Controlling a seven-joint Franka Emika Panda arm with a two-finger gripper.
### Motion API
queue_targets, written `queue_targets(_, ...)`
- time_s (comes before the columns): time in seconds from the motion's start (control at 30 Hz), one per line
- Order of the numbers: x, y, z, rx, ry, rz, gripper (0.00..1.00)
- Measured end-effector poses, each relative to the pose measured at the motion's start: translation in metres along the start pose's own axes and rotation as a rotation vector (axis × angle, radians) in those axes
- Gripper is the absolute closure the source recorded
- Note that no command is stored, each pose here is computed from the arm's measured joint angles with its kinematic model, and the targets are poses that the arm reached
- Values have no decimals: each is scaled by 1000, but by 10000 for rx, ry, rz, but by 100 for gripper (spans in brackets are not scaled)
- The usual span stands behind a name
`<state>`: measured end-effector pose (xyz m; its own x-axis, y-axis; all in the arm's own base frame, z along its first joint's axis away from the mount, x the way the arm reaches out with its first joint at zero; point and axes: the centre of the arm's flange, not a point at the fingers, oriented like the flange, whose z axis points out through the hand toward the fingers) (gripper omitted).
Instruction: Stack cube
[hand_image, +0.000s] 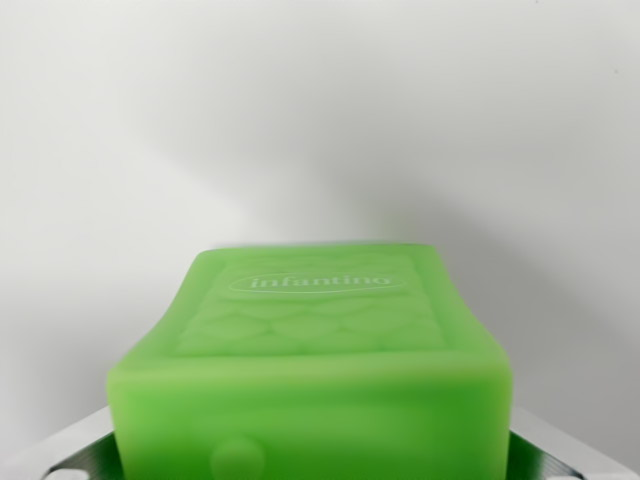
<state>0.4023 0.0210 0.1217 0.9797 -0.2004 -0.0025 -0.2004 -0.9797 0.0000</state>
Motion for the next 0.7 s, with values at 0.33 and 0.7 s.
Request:
queue_targets(0.33,1,0,-13,-7,5,-7,100)
queue_targets(0.7,0,0,-31,-9,23,-7,100)
